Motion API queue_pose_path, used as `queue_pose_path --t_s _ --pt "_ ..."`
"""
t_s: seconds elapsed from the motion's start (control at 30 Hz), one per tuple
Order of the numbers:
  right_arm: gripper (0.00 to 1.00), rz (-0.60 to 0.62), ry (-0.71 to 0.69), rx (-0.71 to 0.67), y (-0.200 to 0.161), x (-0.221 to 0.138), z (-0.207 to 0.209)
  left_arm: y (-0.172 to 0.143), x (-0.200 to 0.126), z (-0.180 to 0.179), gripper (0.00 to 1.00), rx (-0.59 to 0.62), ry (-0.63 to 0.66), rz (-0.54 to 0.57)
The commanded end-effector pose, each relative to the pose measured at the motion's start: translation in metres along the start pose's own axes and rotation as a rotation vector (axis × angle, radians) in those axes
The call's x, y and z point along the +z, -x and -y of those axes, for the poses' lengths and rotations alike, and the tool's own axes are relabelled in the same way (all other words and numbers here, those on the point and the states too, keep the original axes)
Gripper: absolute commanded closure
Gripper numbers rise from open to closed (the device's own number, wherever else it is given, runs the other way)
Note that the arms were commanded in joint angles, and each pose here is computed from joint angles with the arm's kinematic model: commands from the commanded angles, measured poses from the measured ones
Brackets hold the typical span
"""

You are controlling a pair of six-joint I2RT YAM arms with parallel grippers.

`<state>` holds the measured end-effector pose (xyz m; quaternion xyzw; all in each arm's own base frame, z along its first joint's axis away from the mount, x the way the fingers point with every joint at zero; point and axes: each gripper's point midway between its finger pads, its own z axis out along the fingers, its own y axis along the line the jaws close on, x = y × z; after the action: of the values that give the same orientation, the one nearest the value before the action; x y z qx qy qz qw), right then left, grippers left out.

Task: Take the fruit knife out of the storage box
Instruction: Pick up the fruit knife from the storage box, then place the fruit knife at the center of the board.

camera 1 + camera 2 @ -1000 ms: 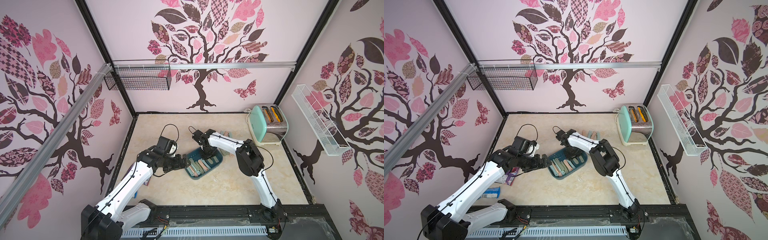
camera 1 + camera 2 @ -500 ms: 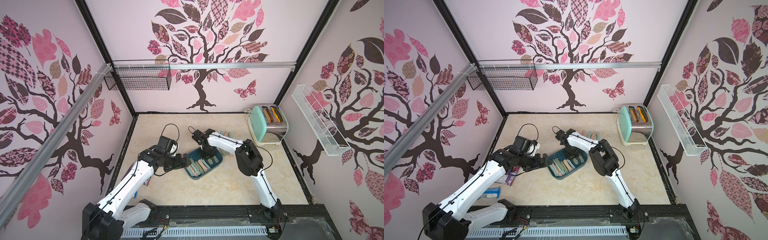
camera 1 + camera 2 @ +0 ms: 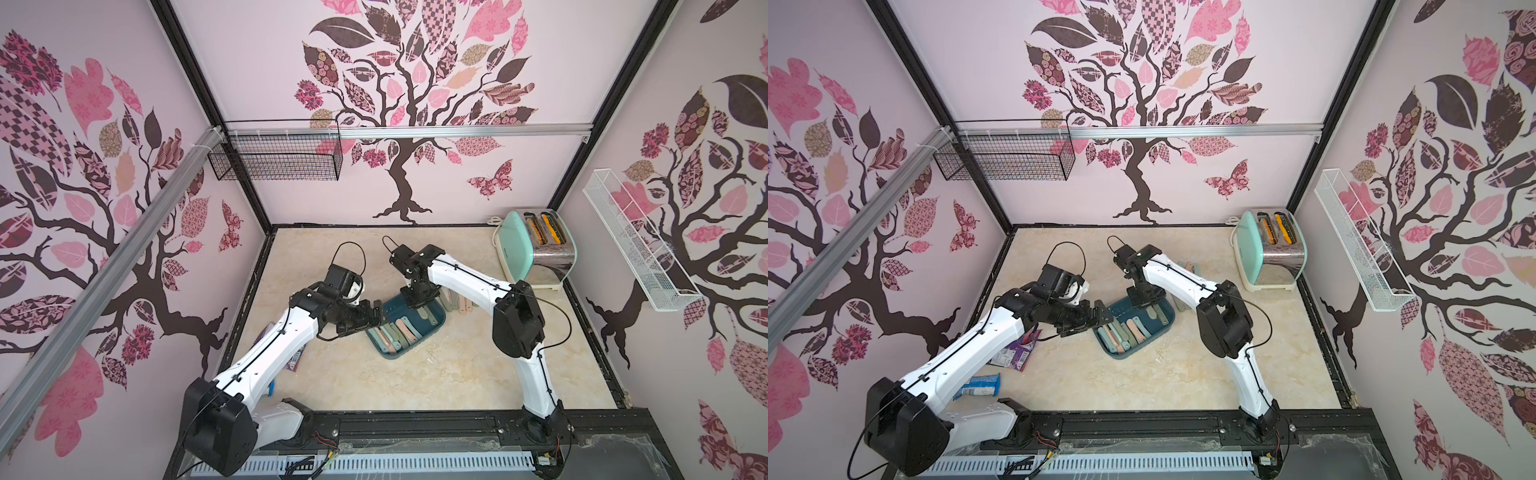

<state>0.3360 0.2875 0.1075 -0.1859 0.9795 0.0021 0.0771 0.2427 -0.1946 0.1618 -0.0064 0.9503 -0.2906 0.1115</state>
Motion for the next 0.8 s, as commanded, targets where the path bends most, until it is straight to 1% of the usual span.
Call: queue_pose_path --t_s 0.0,0.17,0.27,0.4,0.6,0.7,0.77 --pt "0.91 0.053 0.024 0.057 0.008 -0.03 0.011 0.019 -0.002 0.02 0.02 0.024 -0.063 0.039" --pt "0.91 0.089 0.036 0.142 0.016 -0.046 0.041 0.027 0.008 0.035 0.02 0.047 -0.077 0.02" --pt "0.9 0.09 0.004 0.175 0.019 -0.044 0.063 0.025 0.012 0.043 0.02 0.072 -0.076 0.008" --pt "0.9 0.054 -0.066 0.175 0.023 -0.023 0.084 0.017 0.017 0.044 0.02 0.089 -0.065 -0.011" --pt "0.9 -0.018 -0.137 0.145 0.029 0.016 0.097 0.01 0.009 0.038 0.02 0.104 -0.041 -0.012" --pt "0.9 -0.039 -0.143 0.129 0.034 0.029 0.099 0.005 0.005 0.033 0.02 0.108 -0.023 -0.016" --pt "0.9 -0.053 -0.117 0.129 0.036 0.037 0.095 0.002 0.004 0.029 0.02 0.104 -0.015 -0.016"
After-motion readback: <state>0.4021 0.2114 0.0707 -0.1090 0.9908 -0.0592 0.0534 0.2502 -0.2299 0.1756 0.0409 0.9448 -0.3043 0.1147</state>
